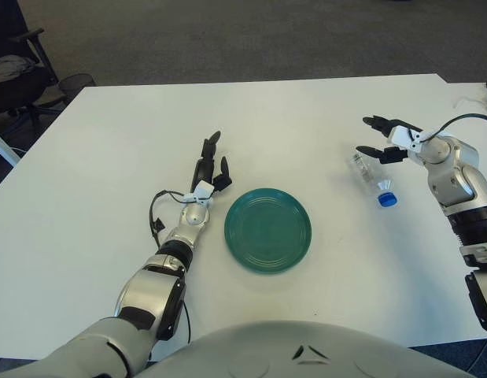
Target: Put the bottle into the plate.
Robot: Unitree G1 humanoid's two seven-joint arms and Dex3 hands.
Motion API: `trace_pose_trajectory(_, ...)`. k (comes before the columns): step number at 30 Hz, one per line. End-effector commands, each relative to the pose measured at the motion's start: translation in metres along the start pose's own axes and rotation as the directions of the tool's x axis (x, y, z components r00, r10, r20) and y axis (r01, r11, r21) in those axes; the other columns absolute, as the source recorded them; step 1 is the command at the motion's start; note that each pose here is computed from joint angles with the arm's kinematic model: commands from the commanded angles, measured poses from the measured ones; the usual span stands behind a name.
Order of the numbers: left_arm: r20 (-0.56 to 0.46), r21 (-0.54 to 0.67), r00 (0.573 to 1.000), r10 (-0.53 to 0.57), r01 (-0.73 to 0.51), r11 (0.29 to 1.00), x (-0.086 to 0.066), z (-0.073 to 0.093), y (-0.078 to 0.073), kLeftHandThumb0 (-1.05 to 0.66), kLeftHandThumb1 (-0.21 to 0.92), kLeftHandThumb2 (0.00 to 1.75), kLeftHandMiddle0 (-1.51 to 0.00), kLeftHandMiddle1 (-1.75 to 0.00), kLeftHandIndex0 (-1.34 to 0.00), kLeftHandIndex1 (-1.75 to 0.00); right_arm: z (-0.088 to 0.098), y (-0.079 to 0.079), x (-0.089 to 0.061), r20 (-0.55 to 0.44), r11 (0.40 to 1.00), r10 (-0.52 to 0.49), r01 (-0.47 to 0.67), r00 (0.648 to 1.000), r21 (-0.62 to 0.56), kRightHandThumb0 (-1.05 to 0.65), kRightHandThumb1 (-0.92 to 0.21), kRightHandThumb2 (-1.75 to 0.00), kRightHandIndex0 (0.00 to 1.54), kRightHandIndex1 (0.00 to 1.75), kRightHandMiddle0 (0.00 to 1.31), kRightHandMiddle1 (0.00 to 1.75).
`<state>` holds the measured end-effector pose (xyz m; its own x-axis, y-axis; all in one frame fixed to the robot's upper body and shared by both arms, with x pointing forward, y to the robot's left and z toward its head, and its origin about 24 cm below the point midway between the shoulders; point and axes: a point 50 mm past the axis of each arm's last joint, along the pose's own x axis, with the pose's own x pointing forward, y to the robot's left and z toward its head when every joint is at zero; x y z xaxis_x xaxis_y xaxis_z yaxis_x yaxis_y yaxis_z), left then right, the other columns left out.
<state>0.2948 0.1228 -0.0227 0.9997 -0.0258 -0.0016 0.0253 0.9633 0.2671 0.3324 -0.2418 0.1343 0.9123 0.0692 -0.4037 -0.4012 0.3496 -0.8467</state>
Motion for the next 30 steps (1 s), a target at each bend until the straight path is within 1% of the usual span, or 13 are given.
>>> trace_pose_trajectory(1,-0.205,0.0,0.978,-0.028,0.028,1.0,-0.042,-0.044,-0.012,-0.85,0.92,1.04,-0.22,-0.01,0.0,-0.53,0.002,-0.003,0.001,-0.012,1.0,-0.027,0.027,1.0,-0.015,-1.05,-0.92,-0.71,0.0,0.0,0.0,0.0)
trace_pose_trajectory(6,-0.196,0.008,0.98,-0.024,0.026,1.0,-0.043,-0.044,-0.012,-0.84,0.92,1.05,-0.22,-0.01,0.0,-0.53,0.002,-0.004,-0.002,-0.039,0.998,-0.049,0.047,0.998,-0.043,-1.05,-0.92,-0.75,0.0,0.0,0.0,0.0)
trace_pose_trajectory(12,-0.195,0.009,0.98,-0.029,0.031,0.999,-0.043,-0.044,-0.012,-0.83,0.92,1.06,-0.23,-0.01,0.0,-0.54,0.002,-0.005,-0.007,-0.063,0.998,-0.043,0.039,0.997,-0.057,-1.05,-0.92,-0.78,0.0,0.0,0.01,0.0)
trace_pose_trajectory(19,-0.197,0.01,0.98,-0.037,0.04,0.999,-0.042,-0.044,-0.012,-0.84,0.92,1.06,-0.22,0.0,0.0,-0.55,0.002,-0.008,-0.013,-0.111,0.998,-0.04,0.033,0.993,-0.061,-1.05,-0.92,-0.76,0.04,0.02,0.02,0.02)
trace_pose_trajectory(24,-0.19,0.003,0.981,-0.037,0.038,0.999,-0.043,-0.044,-0.012,-0.84,0.92,1.07,-0.22,0.0,0.0,-0.53,-0.003,-0.014,-0.021,-0.163,0.996,-0.06,0.048,0.985,-0.071,-1.05,-0.92,-0.74,0.06,0.02,0.0,0.02)
trace_pose_trajectory(30,-0.182,-0.001,0.983,-0.041,0.042,0.999,-0.044,-0.044,-0.011,-0.84,0.92,1.06,-0.23,-0.01,0.0,-0.53,-0.009,-0.018,-0.031,-0.23,0.995,-0.059,0.041,0.971,-0.086,-1.05,-0.92,-0.73,0.13,0.06,0.01,0.03)
